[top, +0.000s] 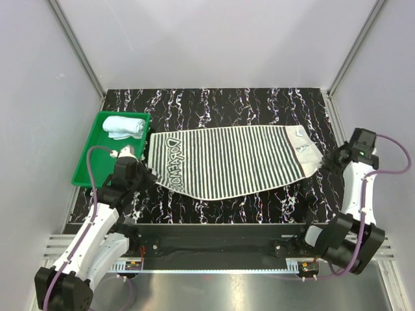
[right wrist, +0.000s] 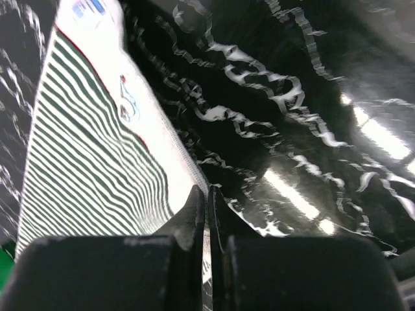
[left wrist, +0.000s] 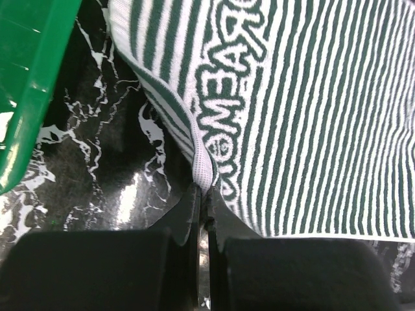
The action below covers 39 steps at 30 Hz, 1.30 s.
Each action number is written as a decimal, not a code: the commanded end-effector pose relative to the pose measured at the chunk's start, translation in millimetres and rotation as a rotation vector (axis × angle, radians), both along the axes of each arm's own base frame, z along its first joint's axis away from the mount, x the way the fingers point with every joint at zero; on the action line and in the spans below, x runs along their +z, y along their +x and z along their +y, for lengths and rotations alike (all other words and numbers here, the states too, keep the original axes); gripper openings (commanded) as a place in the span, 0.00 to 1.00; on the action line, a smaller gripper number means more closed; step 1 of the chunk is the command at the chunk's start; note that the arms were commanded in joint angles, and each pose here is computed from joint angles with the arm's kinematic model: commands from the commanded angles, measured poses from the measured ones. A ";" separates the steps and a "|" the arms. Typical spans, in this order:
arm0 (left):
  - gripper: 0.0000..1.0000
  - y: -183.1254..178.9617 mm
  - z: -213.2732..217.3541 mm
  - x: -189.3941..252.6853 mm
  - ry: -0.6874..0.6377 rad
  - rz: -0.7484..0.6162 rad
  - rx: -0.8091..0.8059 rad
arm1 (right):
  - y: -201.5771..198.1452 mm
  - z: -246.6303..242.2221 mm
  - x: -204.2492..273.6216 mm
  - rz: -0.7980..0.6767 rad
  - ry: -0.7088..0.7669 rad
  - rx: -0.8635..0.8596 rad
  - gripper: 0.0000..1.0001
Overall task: Roll the towels
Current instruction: Fold the towel
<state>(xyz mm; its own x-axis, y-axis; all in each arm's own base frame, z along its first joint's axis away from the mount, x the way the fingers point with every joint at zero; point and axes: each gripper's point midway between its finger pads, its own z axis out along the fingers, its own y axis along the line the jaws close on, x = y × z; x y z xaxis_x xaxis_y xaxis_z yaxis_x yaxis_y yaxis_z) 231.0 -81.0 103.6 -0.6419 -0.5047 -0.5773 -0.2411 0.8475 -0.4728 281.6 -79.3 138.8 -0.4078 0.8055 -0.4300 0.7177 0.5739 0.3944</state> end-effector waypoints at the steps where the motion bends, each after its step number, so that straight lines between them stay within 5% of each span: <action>1: 0.00 -3.8 -10.6 8.9 -0.077 -0.004 -0.015 | -15.2 -7.6 12.5 -0.032 0.025 -0.026 0.00; 10: 0.00 -1.8 -2.3 42.5 -0.066 -0.065 0.029 | -19.3 -4.2 18.2 -0.054 0.035 -0.030 0.00; 18: 0.00 65.8 -6.0 85.8 0.033 -0.059 0.008 | 29.1 -11.2 28.2 -0.083 0.128 0.008 0.00; 32: 0.00 198.6 -8.2 50.7 0.109 0.094 0.012 | 109.0 -40.3 -4.7 -0.053 0.224 0.016 0.00; 39: 0.00 228.3 4.3 25.5 0.142 0.152 0.054 | 140.7 -42.7 -13.0 -0.034 0.222 0.050 0.00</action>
<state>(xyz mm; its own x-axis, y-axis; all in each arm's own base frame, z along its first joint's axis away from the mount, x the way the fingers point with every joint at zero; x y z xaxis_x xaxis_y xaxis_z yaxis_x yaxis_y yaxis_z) 441.3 -89.7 114.9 -0.7379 -0.4579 -0.4958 -0.3401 0.8868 -0.3128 397.2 -119.8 105.6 -0.4349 0.8758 -0.2092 0.7254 0.4785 0.4948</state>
